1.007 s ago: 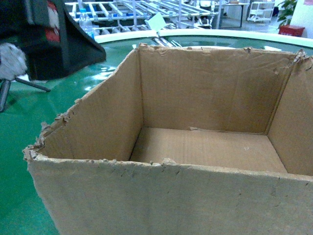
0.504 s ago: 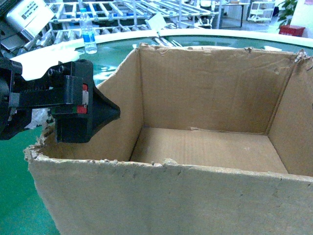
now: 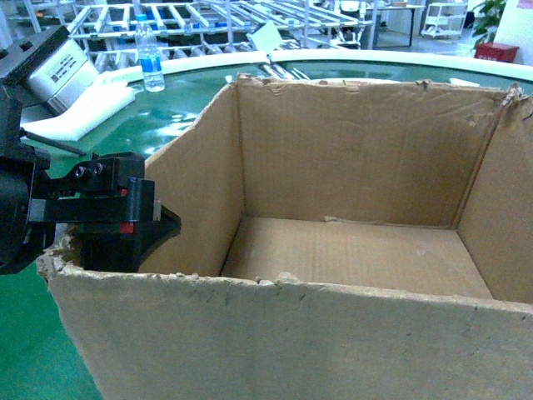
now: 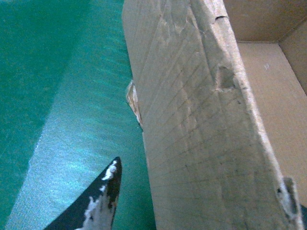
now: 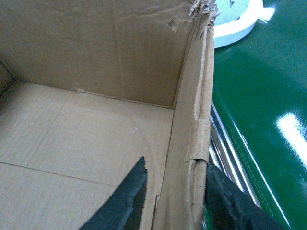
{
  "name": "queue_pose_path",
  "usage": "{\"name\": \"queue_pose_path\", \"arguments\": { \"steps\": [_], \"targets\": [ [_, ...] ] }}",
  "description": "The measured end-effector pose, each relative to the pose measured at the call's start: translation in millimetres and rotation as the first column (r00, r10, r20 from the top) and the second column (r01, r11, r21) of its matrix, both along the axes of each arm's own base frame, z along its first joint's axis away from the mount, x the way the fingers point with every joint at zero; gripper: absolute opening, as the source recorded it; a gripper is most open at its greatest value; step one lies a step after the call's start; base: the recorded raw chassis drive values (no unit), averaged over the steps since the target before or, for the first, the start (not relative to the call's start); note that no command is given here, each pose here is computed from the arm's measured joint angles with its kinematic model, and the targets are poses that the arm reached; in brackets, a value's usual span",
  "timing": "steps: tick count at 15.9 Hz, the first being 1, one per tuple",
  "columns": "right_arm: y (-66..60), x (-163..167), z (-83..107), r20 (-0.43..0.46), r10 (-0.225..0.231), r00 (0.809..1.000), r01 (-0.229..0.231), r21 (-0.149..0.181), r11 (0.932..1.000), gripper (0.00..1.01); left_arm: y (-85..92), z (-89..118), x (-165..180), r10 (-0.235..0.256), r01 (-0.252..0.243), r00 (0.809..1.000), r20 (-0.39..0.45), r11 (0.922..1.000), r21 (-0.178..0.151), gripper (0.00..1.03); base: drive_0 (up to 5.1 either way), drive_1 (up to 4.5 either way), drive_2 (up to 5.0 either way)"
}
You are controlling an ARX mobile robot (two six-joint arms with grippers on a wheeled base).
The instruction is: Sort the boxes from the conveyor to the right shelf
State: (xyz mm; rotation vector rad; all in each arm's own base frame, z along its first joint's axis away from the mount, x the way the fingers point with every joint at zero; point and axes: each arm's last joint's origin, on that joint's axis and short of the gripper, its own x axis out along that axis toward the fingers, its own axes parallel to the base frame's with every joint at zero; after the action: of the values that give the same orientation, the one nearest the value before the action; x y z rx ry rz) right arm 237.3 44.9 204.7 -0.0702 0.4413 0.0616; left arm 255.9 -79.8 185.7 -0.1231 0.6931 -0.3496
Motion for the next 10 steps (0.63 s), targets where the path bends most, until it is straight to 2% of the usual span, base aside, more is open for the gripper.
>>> {"name": "queue_pose_path", "arguments": {
  "steps": [3,4,5,6,8,10],
  "targets": [
    [1.6,0,0.1,0.006,-0.016,1.000,0.016,0.004,0.9999,0.05,-1.8,1,-1,-0.009,0.009,1.000,-0.001,0.9999,-0.006,0.34,0.0,0.00,0.0],
    [3.5,0,0.1,0.007,-0.015,1.000,0.015,0.012,0.9998,0.02,-1.7,2,-1,0.006,-0.006,1.000,0.013,1.0000,0.007,0.26,0.0,0.00,0.0],
    [6.4,0,0.4,0.011,-0.008,1.000,0.008,0.016,0.9998,0.02,-1.0,4,0,0.027,-0.028,0.999,0.028,0.9994,0.022,0.12,0.0,0.00,0.0],
    [7.5,0,0.6,0.019,-0.012,1.000,0.012,0.017,0.9998,0.02,0.1,4,1,0.045,-0.046,0.998,0.038,0.9986,0.026,0.05,0.0,0.00,0.0],
    [10.2,1,3.5,0.051,-0.007,0.999,0.006,0.028,0.9996,0.02,1.6,7,1,0.073,-0.076,0.995,0.060,0.9964,0.037,0.04,0.0,0.00,0.0],
    [9.4,0,7.9,0.080,-0.014,0.997,0.011,0.033,0.9994,0.02,1.4,17,-2,0.075,-0.079,0.993,0.095,0.9962,0.037,0.04,0.0,0.00,0.0]
  ]
}}
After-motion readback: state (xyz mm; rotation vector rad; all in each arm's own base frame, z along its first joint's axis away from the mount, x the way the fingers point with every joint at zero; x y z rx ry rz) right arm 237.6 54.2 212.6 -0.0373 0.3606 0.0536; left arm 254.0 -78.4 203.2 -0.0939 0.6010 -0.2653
